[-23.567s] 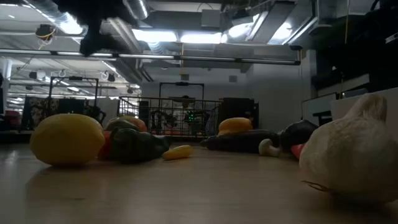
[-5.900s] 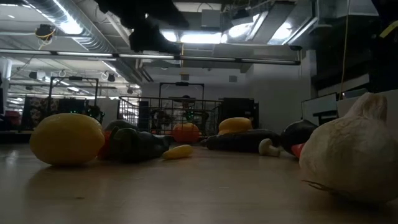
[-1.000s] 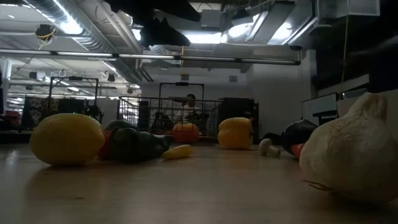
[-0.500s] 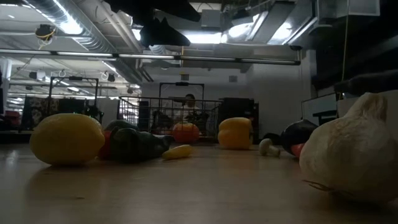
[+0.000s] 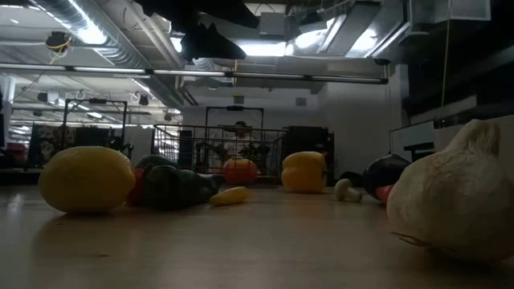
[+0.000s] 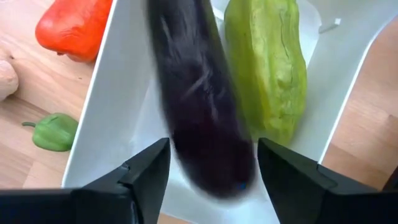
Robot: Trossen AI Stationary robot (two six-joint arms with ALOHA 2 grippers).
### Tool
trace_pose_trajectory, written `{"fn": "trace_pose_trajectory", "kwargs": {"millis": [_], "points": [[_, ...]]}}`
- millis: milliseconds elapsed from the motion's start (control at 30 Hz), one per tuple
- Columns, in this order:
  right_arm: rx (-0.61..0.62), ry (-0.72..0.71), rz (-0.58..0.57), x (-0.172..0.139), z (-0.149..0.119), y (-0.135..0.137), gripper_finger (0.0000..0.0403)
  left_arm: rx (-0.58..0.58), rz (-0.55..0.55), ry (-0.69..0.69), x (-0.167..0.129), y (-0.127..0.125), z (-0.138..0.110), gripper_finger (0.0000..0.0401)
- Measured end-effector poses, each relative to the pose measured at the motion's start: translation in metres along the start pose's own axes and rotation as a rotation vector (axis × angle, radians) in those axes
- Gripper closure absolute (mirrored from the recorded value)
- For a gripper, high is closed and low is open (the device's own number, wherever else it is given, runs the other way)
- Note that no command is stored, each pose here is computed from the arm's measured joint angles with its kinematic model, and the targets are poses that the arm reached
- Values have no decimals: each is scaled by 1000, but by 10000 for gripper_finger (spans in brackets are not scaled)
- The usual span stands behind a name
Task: Sort produce into baskets
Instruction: Put the eggplant into the white bin, then put the top lemon into the mesh basket
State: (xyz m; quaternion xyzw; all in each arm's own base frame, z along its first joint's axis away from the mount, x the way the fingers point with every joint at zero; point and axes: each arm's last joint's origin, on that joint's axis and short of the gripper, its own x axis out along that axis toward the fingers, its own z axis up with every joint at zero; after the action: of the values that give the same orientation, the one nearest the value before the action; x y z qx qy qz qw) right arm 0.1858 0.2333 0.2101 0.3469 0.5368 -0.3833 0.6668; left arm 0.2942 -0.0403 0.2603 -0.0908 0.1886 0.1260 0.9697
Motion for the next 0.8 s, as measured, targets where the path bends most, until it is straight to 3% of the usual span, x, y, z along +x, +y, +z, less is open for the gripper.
{"fn": "trace_pose_trajectory", "kwargs": {"millis": [267,567,800], "points": [[-1,5,-3,0,0,0,141,0,0,0,0,0,0,50],[10,22,-12,0,0,0,90,-3,0,0,0,0,0,50],[13,22,-11,0,2,1,68,-78,27,75,-2,0,2,50]]}}
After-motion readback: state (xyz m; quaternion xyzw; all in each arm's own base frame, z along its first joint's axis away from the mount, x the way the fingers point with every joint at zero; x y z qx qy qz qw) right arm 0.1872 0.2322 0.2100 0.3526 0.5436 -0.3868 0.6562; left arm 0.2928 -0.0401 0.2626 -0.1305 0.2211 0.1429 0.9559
